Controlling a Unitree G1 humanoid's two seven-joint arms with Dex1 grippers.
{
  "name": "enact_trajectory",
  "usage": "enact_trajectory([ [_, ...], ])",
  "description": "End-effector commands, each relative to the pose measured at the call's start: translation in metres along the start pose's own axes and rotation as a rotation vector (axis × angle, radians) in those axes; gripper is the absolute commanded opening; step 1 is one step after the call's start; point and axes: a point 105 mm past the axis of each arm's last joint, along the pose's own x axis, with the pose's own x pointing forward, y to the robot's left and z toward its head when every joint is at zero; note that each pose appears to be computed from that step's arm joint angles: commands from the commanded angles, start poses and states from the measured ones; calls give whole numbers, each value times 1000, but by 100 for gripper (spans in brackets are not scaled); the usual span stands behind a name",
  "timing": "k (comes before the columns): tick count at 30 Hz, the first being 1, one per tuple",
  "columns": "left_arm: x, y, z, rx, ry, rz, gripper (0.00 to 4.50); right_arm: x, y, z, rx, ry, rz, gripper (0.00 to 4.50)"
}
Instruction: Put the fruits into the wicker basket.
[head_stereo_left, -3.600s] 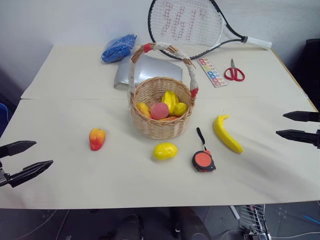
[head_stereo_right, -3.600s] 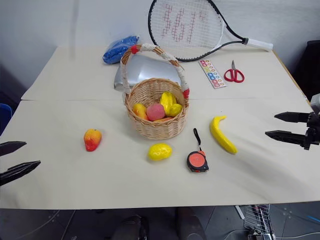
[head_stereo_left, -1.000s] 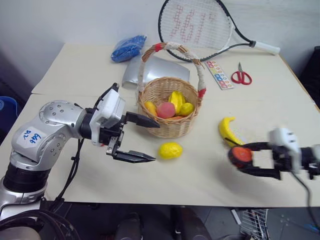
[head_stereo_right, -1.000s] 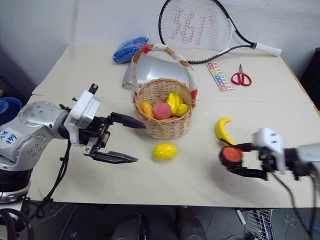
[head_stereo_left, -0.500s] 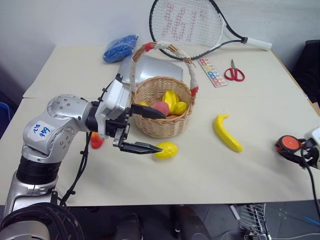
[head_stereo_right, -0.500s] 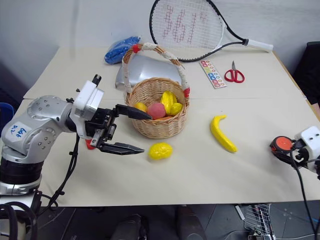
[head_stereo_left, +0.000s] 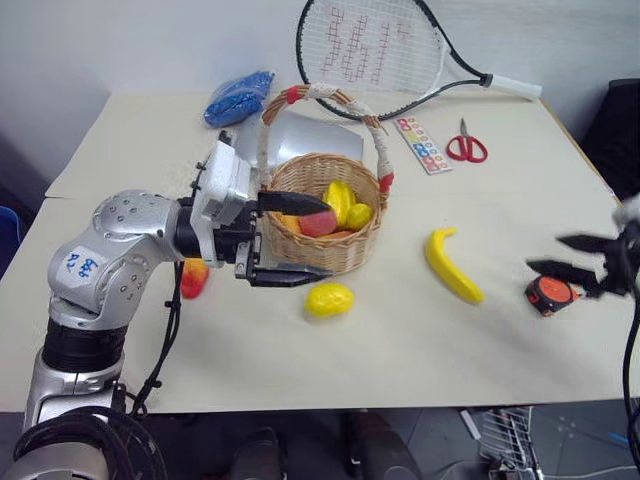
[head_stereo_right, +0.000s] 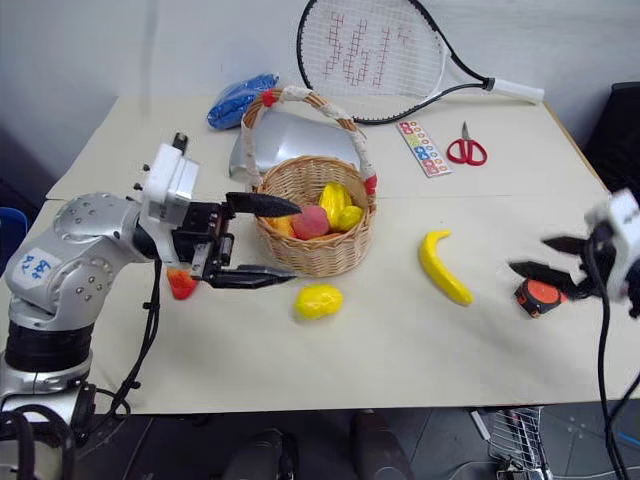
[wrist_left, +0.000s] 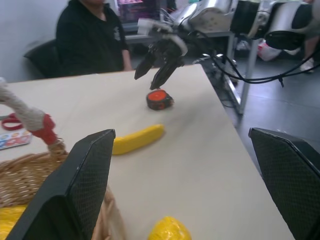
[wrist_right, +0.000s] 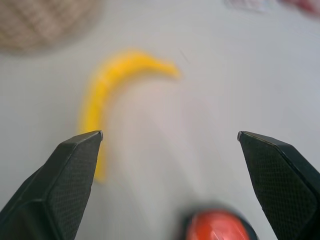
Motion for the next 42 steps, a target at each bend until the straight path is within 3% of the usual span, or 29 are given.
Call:
enact_trajectory([
  [1, -22, 11, 8, -4, 3, 225, 450, 15, 55, 44, -83, -110, 261, 447],
  [4, -53, 15, -14, -56, 149, 452, 450, 24, 81, 60, -153, -145, 378, 447],
  [10, -139, 9, -72, -232, 492, 974, 450, 31, 101, 61, -230, -125, 488, 447],
  [20, -134, 13, -136, -431, 478, 1141, 450, 56, 123, 58, -253, -176, 560, 447],
  [28, -131, 34, -150, -440, 417, 1169, 450, 62, 122, 57, -279, -182, 517, 447],
  [35, -134, 42, -149, -413, 417, 1166, 246, 60, 113, 54, -282, -183, 462, 450],
  [42, -134, 36, -127, -367, 425, 1052, 227, 54, 106, 52, -282, -179, 410, 450],
])
